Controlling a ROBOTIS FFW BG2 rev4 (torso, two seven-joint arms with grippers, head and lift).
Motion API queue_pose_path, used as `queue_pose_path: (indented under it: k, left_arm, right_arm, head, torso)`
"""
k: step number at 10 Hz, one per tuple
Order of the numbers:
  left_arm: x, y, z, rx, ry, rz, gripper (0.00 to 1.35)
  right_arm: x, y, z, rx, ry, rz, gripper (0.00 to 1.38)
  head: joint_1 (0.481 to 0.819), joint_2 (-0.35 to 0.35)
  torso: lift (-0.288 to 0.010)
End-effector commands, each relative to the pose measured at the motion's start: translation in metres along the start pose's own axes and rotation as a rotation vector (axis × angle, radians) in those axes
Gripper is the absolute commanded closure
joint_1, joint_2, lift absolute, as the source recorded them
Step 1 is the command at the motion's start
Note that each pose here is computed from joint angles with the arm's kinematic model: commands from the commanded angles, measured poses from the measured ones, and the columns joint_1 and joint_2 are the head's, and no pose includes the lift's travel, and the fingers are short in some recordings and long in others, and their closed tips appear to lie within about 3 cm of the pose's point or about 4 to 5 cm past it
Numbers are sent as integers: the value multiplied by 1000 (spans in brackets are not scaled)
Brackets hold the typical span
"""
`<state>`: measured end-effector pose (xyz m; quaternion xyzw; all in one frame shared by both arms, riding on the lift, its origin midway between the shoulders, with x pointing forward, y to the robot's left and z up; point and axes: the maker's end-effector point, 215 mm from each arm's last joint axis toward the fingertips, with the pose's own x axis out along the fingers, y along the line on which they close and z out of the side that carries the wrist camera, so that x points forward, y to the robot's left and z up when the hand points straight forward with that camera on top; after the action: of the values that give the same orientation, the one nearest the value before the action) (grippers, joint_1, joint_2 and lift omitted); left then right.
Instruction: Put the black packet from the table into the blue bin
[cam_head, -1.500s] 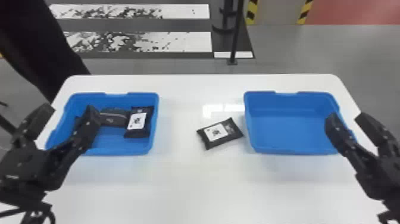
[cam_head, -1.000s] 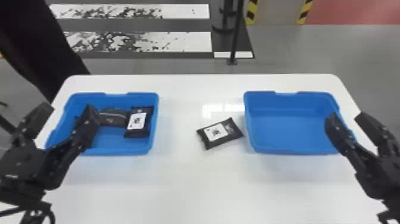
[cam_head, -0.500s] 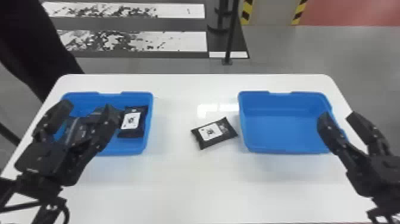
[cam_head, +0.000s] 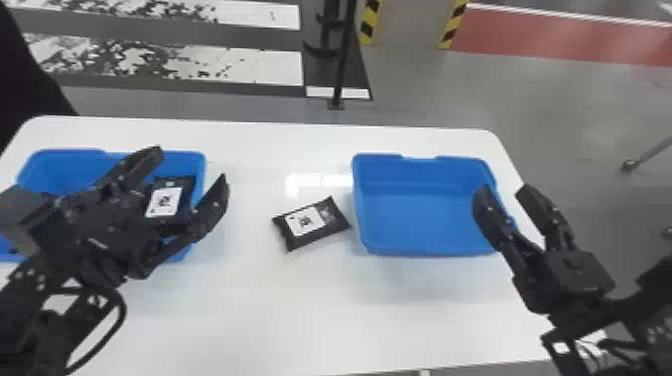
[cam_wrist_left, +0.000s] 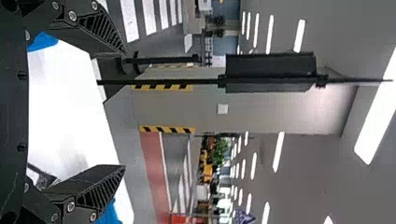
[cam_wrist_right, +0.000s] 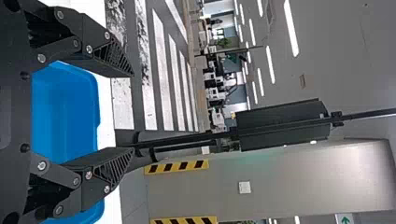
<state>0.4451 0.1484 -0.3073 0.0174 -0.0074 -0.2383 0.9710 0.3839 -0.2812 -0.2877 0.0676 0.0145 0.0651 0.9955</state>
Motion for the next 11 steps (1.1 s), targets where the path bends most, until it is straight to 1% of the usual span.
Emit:
queue_pose_path:
  k: [1, 3, 4, 6, 7, 8, 9, 10, 11]
  left_arm:
    - [31, -16, -20, 71, 42, -68, 185]
    - [61, -38, -51, 124, 114, -166, 186]
    - [77, -53, -68, 149, 161, -232, 186]
    - [97, -93, -107, 106, 250, -343, 185]
    - [103, -106, -125, 65, 302, -379, 185]
    - [106, -116, -145, 34, 363, -407, 183]
    - [110, -121, -159, 5, 402, -426, 185]
    - [114, -123, -162, -8, 422, -427, 185]
    - [117, -125, -174, -28, 462, -433, 180]
  right_arm:
    - [3, 0, 0, 0, -4, 2, 502]
    - [5, 1, 0, 0, -5, 4, 502]
    - [5, 2, -2, 2, -3, 5, 502]
    - [6, 3, -5, 6, 1, 6, 502]
    - [8, 3, -4, 7, -1, 8, 502]
    - [8, 4, -6, 9, 1, 8, 502]
    - [9, 5, -7, 13, 1, 11, 502]
    - [10, 6, -7, 14, 1, 12, 502]
    - [10, 6, -7, 14, 1, 12, 502]
  head:
    - [695, -172]
    - [695, -220]
    - [695, -231]
    - [695, -274]
    - [695, -299]
    - [695, -310]
    - [695, -327]
    - [695, -340]
    - [695, -343]
  torso:
    - [-110]
    - [-110]
    - [-110]
    - [-110]
    - [-110]
    - [-110]
    - [-110]
    - [-110]
    - [-110]
